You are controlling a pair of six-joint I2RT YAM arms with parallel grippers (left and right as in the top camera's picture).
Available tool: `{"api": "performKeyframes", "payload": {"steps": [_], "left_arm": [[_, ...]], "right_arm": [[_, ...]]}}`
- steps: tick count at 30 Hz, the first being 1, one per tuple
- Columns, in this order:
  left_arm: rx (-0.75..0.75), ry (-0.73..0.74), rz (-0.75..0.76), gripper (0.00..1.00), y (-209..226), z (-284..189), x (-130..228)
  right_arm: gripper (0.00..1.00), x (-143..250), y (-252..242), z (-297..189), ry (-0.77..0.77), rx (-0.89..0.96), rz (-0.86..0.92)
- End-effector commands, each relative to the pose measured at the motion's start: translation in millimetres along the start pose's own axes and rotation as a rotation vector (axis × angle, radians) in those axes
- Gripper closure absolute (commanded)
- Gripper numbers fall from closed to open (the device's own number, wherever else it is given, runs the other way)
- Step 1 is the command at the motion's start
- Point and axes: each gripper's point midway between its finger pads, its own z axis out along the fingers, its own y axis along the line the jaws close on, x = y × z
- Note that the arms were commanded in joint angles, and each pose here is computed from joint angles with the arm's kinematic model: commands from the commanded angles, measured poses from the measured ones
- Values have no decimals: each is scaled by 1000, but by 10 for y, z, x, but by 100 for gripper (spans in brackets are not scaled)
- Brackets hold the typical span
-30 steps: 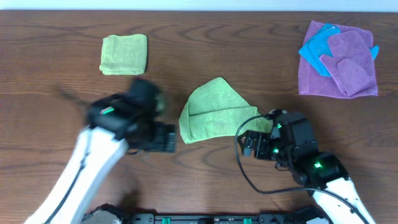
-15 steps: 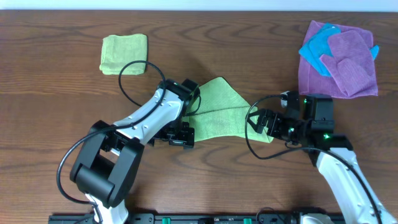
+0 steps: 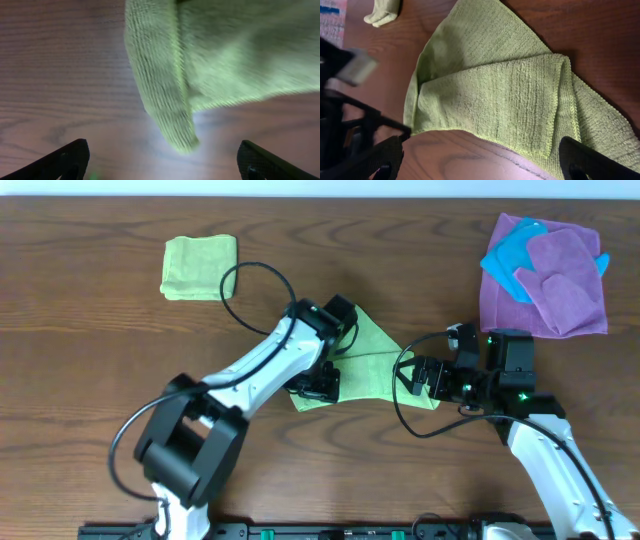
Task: Fold the cloth
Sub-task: 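Reach both grippers to opposite edges of the green towel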
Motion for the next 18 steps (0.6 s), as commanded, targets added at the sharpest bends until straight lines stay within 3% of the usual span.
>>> {"api": "performKeyframes", "payload": {"steps": [1,5,13,18], "left_arm": [[-88,22,-31,2,100,174,-34],[-137,9,-43,1,208,183,-69],[-271,42,-84,33,606,126,-18],[-274,51,-91,32,638,123,-8]], "right_arm": [[1,-21,-14,2,-3,4,-25],[1,-22,-15,2,-4,4,-25],[1,-21,-14,2,-3,4,-25],[1,46,-32,2,22,11,-5]]}}
